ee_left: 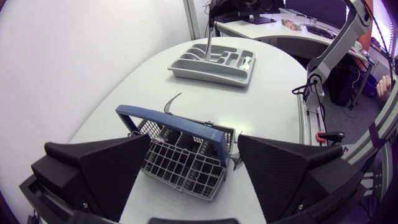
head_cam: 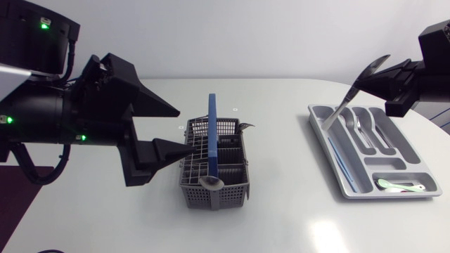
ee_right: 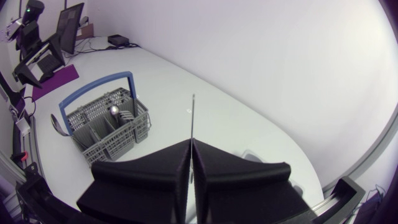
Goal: Sort the cutlery from the basket into the organizer compartments.
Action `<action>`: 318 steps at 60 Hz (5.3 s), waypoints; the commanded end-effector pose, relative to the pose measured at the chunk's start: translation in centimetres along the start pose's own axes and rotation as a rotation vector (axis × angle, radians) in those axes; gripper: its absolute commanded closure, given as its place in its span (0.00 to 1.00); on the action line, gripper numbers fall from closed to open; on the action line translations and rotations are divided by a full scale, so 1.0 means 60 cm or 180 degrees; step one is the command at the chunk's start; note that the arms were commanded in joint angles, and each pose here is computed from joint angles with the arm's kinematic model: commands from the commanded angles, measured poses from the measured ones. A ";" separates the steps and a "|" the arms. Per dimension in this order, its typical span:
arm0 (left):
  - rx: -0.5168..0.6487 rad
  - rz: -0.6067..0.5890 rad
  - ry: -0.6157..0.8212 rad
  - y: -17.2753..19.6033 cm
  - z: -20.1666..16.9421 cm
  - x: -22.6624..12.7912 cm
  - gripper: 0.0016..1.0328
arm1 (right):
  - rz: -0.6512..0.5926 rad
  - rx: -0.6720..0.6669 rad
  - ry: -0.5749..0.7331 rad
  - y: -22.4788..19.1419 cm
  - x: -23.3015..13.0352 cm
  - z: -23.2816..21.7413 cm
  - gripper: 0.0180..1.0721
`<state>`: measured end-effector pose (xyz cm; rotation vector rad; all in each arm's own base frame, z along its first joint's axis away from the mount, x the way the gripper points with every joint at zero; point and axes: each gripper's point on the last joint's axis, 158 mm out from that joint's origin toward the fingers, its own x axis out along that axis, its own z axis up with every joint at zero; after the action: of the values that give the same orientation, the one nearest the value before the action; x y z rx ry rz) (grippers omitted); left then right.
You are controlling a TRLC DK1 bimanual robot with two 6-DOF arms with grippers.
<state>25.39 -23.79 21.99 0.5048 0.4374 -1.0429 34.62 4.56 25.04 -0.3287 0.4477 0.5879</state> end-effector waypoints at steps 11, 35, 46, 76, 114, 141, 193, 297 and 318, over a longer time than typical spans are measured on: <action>0.0071 0.0009 0.0020 -0.011 0.002 -0.004 0.06 | -0.0524 0.0258 0.0439 -0.110 -0.013 -0.067 0.95; 0.0135 0.0009 0.0022 -0.014 0.014 -0.005 0.06 | -0.1141 0.0642 0.1232 -0.271 -0.035 -0.207 0.95; 0.0151 -0.0030 0.0042 -0.022 0.013 -0.004 0.06 | -0.1270 0.0801 0.1391 -0.322 -0.039 -0.254 0.95; 0.0185 0.0000 0.0047 -0.022 0.020 -0.004 0.06 | -0.1578 0.0921 0.1536 -0.425 -0.055 -0.307 0.95; 0.0175 -0.0028 0.0079 -0.028 0.013 -0.001 0.05 | -0.1478 0.1233 0.1915 -0.462 0.029 -0.430 0.95; 0.0164 -0.0014 0.0065 -0.030 0.011 -0.006 0.05 | -0.1576 0.1284 0.2097 -0.505 0.124 -0.471 0.93; 0.0000 0.0095 0.0271 -0.020 -0.054 -0.016 0.05 | -0.0725 0.0334 0.1225 -0.208 0.111 -0.220 0.40; -0.0826 0.0394 0.1319 0.191 -0.280 0.138 0.05 | 0.1467 -0.1108 0.1005 0.423 0.207 -0.172 0.35; -0.0794 0.0566 0.0989 0.187 -0.260 0.038 0.05 | 0.1330 -0.1238 0.0652 0.425 0.133 -0.109 0.32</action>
<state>36.61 -11.68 9.81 0.4466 0.7953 -0.6997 24.24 25.31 9.55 -0.7047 0.6335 1.0594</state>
